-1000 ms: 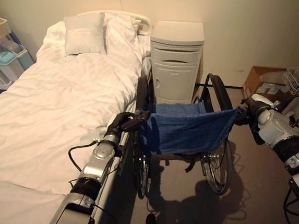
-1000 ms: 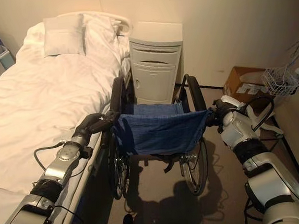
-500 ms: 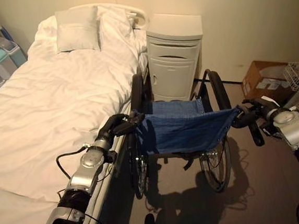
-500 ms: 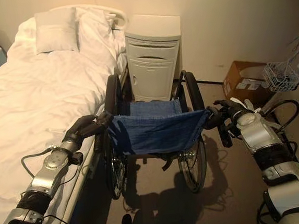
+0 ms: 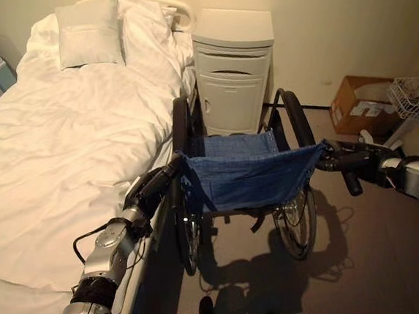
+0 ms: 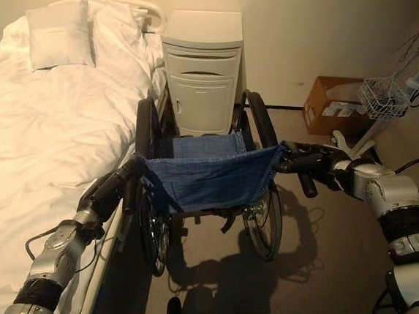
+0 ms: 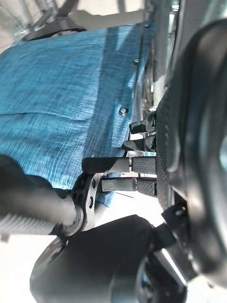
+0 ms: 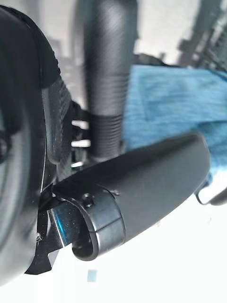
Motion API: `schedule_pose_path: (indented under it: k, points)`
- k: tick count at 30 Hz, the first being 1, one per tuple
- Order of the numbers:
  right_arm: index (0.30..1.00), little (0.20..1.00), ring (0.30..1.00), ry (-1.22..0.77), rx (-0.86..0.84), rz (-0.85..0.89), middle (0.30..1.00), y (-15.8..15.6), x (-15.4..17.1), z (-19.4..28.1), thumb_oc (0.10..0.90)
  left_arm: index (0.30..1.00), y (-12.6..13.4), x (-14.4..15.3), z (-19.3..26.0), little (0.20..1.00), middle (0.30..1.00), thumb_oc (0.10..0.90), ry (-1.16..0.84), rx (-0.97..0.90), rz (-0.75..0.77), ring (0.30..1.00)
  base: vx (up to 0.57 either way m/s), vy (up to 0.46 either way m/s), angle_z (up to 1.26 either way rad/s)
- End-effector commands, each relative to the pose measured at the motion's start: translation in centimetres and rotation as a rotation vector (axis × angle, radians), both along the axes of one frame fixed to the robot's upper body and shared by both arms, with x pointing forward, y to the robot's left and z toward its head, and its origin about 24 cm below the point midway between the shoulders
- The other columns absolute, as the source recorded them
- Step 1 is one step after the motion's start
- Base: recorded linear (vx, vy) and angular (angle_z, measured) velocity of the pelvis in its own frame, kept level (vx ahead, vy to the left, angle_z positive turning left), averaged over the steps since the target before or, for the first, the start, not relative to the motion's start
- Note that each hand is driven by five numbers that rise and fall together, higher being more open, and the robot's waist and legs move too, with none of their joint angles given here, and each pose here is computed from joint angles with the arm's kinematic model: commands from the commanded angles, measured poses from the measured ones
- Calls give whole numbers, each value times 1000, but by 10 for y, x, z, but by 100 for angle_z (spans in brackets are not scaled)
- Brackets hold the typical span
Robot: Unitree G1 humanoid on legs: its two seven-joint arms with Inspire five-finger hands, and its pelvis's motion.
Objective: Push the wheelchair next to the bed
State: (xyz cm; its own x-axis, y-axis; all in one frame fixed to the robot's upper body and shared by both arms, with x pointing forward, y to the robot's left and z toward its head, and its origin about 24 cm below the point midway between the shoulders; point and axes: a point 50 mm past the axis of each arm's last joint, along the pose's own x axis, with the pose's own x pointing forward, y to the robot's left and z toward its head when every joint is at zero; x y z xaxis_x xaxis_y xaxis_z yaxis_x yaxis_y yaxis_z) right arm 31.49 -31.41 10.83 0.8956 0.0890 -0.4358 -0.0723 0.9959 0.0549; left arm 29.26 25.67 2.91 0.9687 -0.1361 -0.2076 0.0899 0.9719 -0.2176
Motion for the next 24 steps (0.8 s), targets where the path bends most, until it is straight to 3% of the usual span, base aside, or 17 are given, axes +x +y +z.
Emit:
schedule_pose_path:
  k: [1, 8, 13, 20, 24]
  points:
    - [900, 900, 900, -415, 185, 107, 900, 18, 15, 67, 800, 900, 3, 4, 13, 900, 900, 800, -147, -176, 38, 900, 0, 0, 0]
    - [900, 900, 900, -525, 429, -46, 900, -12, -4, 60, 800, 900, 18, -14, 4, 900, 900, 800, -295, -383, 270, 900, 8, -2, -4]
    - [900, 900, 900, -628, 871, -73, 900, -18, -15, 53, 800, 900, 24, -32, -24, 900, 900, 800, -251, -578, 380, 900, 4, -20, 0]
    - [900, 900, 900, -574, 1202, -203, 900, -22, -34, -8, 800, 900, 11, -56, -57, 900, 900, 800, -204, -811, 429, 900, -1, -8, 1]
    - [900, 900, 900, -655, 1527, -297, 900, -20, -54, -52, 800, 900, 7, -70, -76, 900, 900, 800, -149, -897, 462, 900, 14, 0, 0]
